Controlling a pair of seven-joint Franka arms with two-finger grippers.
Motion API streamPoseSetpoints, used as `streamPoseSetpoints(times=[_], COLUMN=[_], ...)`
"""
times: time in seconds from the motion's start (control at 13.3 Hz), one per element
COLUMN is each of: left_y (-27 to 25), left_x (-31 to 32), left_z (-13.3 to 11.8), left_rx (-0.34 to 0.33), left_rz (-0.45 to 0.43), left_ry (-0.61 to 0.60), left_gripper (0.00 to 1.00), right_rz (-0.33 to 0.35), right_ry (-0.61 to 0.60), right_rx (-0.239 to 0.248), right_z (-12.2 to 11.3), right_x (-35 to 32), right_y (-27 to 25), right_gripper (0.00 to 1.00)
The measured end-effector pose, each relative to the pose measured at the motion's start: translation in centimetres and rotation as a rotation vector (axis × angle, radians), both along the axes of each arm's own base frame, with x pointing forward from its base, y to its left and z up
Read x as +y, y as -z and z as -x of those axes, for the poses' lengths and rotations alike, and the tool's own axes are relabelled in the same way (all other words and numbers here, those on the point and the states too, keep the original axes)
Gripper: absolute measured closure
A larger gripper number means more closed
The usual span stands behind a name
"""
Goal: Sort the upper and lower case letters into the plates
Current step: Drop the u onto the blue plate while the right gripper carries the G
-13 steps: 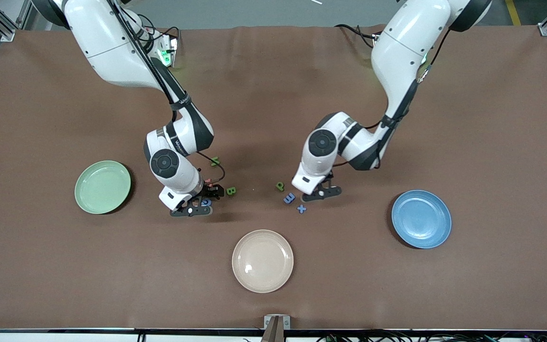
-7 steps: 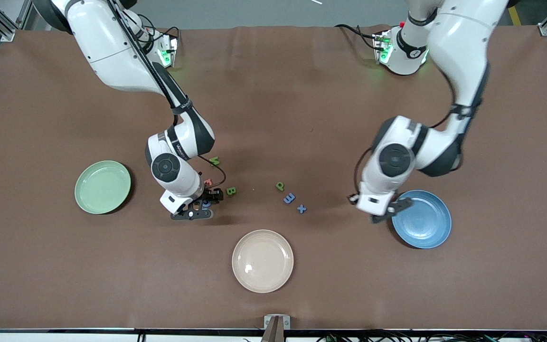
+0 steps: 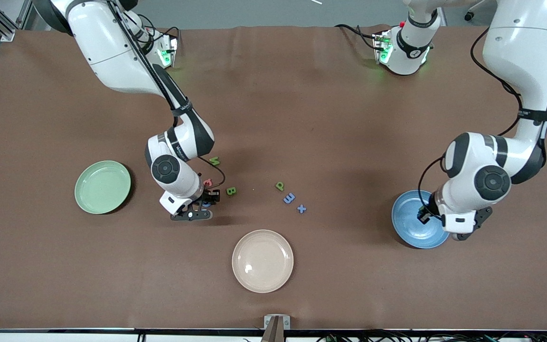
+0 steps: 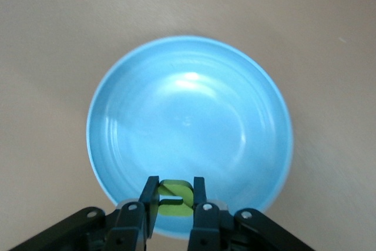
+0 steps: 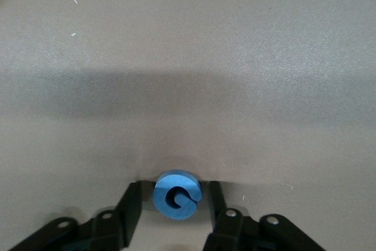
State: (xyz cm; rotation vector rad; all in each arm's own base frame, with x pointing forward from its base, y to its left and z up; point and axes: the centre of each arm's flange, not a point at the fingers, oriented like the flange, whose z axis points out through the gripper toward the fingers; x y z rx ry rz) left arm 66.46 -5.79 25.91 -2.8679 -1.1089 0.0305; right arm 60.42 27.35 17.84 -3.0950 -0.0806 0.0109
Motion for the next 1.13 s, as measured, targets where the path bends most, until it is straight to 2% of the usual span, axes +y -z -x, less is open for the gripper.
streamPoseSetpoints(times=[0.08, 0.15, 0.23, 0.6, 0.75, 0.9, 1.13], left_y=[1.0, 2.1, 3.0, 3.3, 2.0, 1.1, 0.8], left_x=[0.7, 1.5, 2.1, 2.0, -0.2, -5.0, -12.3], left_z=[-0.1, -0.2, -0.2, -0.5, -0.8, -0.4, 0.9], left_rx=[0.000, 0.004, 0.011, 0.006, -0.014, -0.022, -0.030], left_rz=[0.005, 0.008, 0.011, 0.020, 0.036, 0.057, 0.062], left_ry=[-0.012, -0.023, -0.033, -0.039, -0.011, 0.034, 0.067], left_gripper=[0.73, 0.73, 0.67, 0.20, 0.01, 0.00, 0.01], right_rz=[0.001, 0.001, 0.001, 0.000, 0.010, 0.028, 0.027], right_ry=[0.002, 0.003, 0.005, 0.014, 0.019, 0.003, -0.058], right_rx=[-0.002, -0.002, -0.002, -0.006, 0.018, 0.073, 0.113], right_z=[-0.1, -0.2, -0.2, -0.7, -1.2, -2.1, -3.2], right_x=[-0.1, -0.2, -0.3, -0.8, -1.9, -4.6, -11.9], right_y=[-0.1, -0.1, -0.1, -0.3, -1.0, -4.0, -10.0], right_gripper=[0.56, 0.56, 0.64, 0.64, 0.64, 0.64, 0.64])
